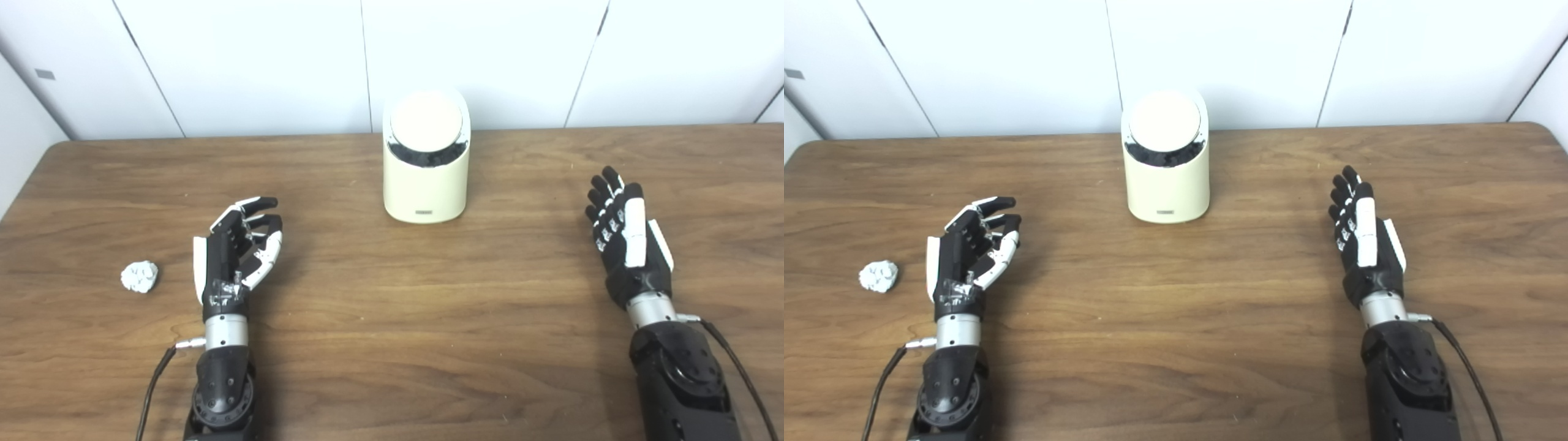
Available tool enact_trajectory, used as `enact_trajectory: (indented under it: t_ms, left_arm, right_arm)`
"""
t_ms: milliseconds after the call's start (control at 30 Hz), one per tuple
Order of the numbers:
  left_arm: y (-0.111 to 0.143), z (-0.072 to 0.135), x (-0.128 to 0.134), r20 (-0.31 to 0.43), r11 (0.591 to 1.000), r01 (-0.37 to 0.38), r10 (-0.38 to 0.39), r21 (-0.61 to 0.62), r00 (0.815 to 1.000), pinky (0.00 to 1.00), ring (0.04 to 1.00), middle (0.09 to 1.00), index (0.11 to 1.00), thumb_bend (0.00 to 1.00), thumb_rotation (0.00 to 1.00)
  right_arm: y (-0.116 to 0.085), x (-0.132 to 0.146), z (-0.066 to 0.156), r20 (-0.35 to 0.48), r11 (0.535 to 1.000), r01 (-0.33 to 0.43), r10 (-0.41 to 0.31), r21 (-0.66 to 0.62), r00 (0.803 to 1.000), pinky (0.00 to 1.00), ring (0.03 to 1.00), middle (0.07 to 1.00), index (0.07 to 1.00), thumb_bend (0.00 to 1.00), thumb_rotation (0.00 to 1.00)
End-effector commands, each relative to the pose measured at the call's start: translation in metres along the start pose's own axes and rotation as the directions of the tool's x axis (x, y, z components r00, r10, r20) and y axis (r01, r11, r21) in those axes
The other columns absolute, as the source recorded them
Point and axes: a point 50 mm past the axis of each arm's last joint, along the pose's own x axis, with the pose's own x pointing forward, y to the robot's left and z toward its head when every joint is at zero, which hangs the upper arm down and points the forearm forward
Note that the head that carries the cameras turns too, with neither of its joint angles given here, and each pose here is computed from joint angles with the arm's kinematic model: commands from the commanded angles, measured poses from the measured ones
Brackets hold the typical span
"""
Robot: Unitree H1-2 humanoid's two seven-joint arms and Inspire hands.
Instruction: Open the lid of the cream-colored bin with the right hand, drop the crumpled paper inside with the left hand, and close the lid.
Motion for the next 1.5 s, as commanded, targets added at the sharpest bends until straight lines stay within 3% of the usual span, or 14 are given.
enact_trajectory:
  t_ms: [0,133,167,200,233,400,500,600,667,1000,1467]
  left_arm:
    - [-0.0037,0.0088,0.0073,0.039,1.0,-0.008,0.009,-0.02,0.999,0.43,0.641,0.739,0.626,0.35,0.0]
    - [-0.0028,0.0076,0.0075,0.04,0.999,0.005,-0.006,0.032,0.999,0.44,0.703,0.782,0.658,0.36,0.0]
    - [-0.0023,0.0077,0.0075,0.036,0.999,0.008,-0.01,0.05,0.999,0.62,0.763,0.794,0.683,0.53,0.0]
    - [-0.0019,0.0087,0.0073,0.02,0.998,0.011,-0.012,0.061,1.0,0.64,0.77,0.795,0.686,0.54,0.0]
    - [-0.0016,0.0095,0.007,0.007,0.998,0.014,-0.015,0.068,1.0,0.73,0.805,0.804,0.705,0.55,0.04]
    - [-0.0014,0.0072,0.0067,-0.026,0.996,0.07,-0.071,-0.054,0.997,0.97,0.943,0.891,0.819,0.48,0.43]
    - [-0.0011,0.0059,0.0061,-0.003,0.987,0.115,-0.116,-0.116,0.993,1.0,0.99,0.961,0.913,0.43,0.72]
    - [-0.0019,0.0061,0.0042,0.002,0.977,0.135,-0.137,-0.165,0.991,1.0,0.999,0.995,0.974,0.43,0.9]
    - [-0.0027,0.0061,0.0043,0.001,0.973,0.141,-0.143,-0.184,0.99,1.0,1.0,0.999,0.994,0.42,0.95]
    - [-0.0029,0.0052,0.006,-0.02,0.968,0.163,-0.17,-0.193,0.985,1.0,1.0,1.0,1.0,0.44,1.0]
    - [-0.0025,0.0053,0.0056,-0.04,0.967,0.162,-0.173,-0.196,0.984,1.0,1.0,1.0,1.0,0.42,0.97]
  right_arm:
    - [0.0003,0.0099,0.0182,0.082,1.0,-0.017,0.018,-0.013,0.996,1.0,0.988,0.974,0.992,0.54,1.0]
    - [0.001,0.0101,0.018,0.082,1.0,-0.018,0.019,-0.013,0.996,1.0,0.989,0.975,0.991,0.54,1.0]
    - [0.001,0.0101,0.0179,0.082,1.0,-0.018,0.02,-0.014,0.996,1.0,0.99,0.977,0.993,0.54,1.0]
    - [0.0011,0.0102,0.0179,0.082,1.0,-0.017,0.018,-0.016,0.996,1.0,0.99,0.977,0.993,0.54,1.0]
    - [0.0011,0.0103,0.018,0.081,1.0,-0.017,0.018,-0.016,0.997,1.0,0.989,0.976,0.993,0.53,1.0]
    - [0.001,0.0104,0.0182,0.081,1.0,-0.019,0.02,-0.012,0.996,1.0,0.991,0.978,0.995,0.52,1.0]
    - [0.0003,0.0101,0.0184,0.081,1.0,-0.018,0.019,-0.009,0.997,1.0,0.991,0.979,0.994,0.52,1.0]
    - [-0.0008,0.01,0.0183,0.083,1.0,-0.019,0.019,-0.011,0.996,1.0,0.991,0.979,0.994,0.52,1.0]
    - [-0.0013,0.01,0.0183,0.081,1.0,-0.018,0.019,-0.012,0.997,1.0,0.989,0.977,0.993,0.52,1.0]
    - [0.0,0.0087,0.0177,0.077,1.0,-0.023,0.022,0.008,0.997,1.0,0.991,0.976,0.982,0.55,1.0]
    - [0.0028,0.0085,0.0189,0.078,1.0,-0.026,0.024,0.018,0.997,1.0,0.991,0.981,0.98,0.55,1.0]
